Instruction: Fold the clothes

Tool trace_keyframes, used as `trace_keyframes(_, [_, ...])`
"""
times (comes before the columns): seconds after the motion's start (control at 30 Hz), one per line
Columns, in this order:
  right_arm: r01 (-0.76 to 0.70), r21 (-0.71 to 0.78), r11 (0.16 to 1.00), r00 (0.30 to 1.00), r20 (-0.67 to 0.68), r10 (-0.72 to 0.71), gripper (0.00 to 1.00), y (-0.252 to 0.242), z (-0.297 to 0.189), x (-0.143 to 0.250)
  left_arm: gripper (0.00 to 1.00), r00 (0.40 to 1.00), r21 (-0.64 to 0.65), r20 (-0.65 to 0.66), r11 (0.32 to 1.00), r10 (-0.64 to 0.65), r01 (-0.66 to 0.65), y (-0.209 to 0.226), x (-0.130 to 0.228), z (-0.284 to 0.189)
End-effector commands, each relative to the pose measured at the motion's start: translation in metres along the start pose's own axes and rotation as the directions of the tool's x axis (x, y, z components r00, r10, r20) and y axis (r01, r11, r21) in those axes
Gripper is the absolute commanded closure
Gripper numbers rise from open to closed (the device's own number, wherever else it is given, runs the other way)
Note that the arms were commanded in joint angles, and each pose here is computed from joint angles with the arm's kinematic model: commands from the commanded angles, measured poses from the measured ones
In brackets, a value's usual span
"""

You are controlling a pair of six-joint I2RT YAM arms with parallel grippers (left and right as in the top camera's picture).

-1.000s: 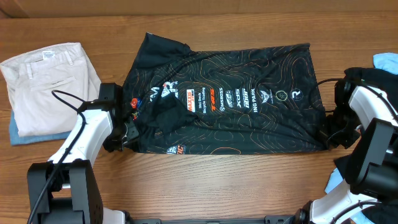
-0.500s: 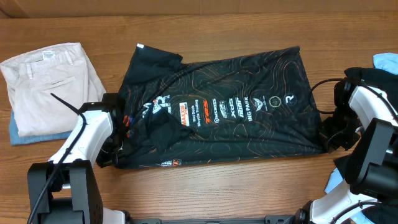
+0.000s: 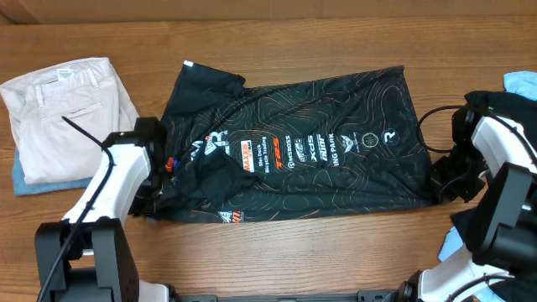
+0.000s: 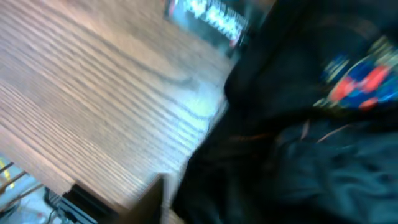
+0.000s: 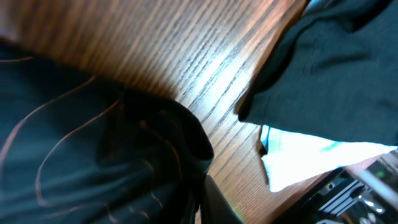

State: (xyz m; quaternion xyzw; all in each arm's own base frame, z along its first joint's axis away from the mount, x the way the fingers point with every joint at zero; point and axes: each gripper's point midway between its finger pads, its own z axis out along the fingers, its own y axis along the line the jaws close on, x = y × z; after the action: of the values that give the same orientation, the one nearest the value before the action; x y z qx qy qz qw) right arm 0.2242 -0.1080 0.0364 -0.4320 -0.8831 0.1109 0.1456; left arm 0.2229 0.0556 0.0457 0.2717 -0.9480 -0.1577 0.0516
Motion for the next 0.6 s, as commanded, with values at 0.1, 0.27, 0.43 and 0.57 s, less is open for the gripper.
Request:
trace_keyframes(0.1, [-0.005,-0.091,0.996,0.992,0.123,0.016,0.88,-0.007,-0.036,-0.002,0.52,0.996,0.044,0.084,0.999,-0.014,0.01,0.0,-0.021,-0.03])
trace_keyframes(0.27, [-0.008,-0.109,0.994,0.989,0.148,0.024,0.87,-0.013,-0.047,0.003,0.51,0.991,0.094,0.129,0.996,-0.02,0.008,-0.005,-0.033,-0.049])
trace_keyframes(0.43, [-0.008,-0.11,0.994,0.988,0.149,0.025,0.87,-0.017,-0.051,0.007,0.43,0.983,0.174,0.184,0.985,-0.013,-0.02,-0.015,-0.048,-0.074])
trace_keyframes(0.57, [0.005,-0.142,0.99,0.987,0.159,0.018,0.85,-0.011,-0.053,0.005,0.34,0.966,0.261,0.252,0.958,0.054,-0.121,-0.032,-0.062,-0.097])
